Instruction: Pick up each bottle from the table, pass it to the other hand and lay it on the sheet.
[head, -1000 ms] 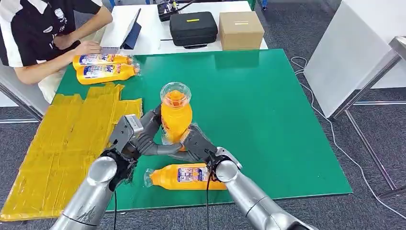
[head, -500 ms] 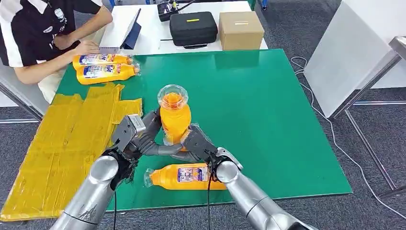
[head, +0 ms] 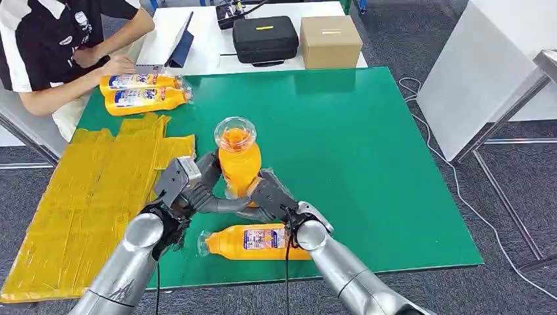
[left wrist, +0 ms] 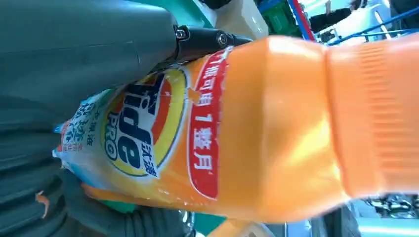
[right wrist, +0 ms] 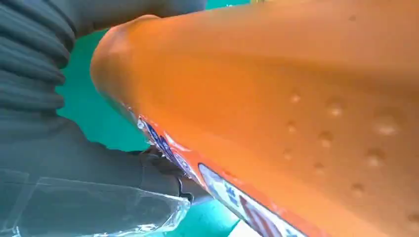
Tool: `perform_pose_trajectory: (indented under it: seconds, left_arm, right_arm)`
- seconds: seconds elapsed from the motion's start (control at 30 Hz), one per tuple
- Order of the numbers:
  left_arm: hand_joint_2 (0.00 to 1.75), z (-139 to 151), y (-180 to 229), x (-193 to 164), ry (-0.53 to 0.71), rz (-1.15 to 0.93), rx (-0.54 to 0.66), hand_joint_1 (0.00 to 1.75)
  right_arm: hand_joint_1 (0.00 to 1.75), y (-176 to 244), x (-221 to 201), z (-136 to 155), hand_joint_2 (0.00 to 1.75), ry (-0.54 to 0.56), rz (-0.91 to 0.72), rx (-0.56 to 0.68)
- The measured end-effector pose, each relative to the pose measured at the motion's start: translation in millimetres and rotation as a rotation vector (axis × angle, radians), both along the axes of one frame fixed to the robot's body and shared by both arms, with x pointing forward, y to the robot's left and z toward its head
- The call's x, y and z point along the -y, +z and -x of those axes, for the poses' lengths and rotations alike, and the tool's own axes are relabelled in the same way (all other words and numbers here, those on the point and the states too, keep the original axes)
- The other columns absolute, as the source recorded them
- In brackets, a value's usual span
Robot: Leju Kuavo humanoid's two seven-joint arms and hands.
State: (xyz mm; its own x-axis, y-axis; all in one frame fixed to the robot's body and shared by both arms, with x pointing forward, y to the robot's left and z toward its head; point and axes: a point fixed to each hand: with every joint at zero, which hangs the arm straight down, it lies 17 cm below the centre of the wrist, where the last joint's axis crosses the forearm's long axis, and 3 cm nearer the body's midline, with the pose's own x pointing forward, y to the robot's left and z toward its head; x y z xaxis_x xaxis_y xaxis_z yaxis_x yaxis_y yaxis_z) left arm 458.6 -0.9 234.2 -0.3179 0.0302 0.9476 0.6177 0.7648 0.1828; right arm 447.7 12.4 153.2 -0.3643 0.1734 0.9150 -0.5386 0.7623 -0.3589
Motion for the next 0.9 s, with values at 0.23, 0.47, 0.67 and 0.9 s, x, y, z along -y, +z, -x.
perform_pose_trajectory:
  seconds: [0.23,0.47,0.67,0.9]
  left_arm:
    - [1.75,-13.5,-3.1,-0.8,0.084,-0.051,0.026,0.0]
    - [1.75,-16.3,-6.7,0.1,0.107,-0.062,0.026,0.0]
    - [1.75,-21.6,-5.5,-8.5,0.141,-0.041,0.019,1.45]
    - [1.75,-28.4,-3.9,-23.8,0.196,0.038,-0.014,1.75]
  right_arm:
    - [1.75,5.2,-6.2,2.5,1.75,-0.012,0.031,0.041]
    - [1.75,8.3,2.3,-6.4,1.75,-0.094,0.104,0.114]
    - [1.75,16.1,6.8,-9.0,1.75,-0.14,0.127,0.163]
    - [1.75,18.0,3.7,-7.5,1.75,-0.136,0.133,0.166]
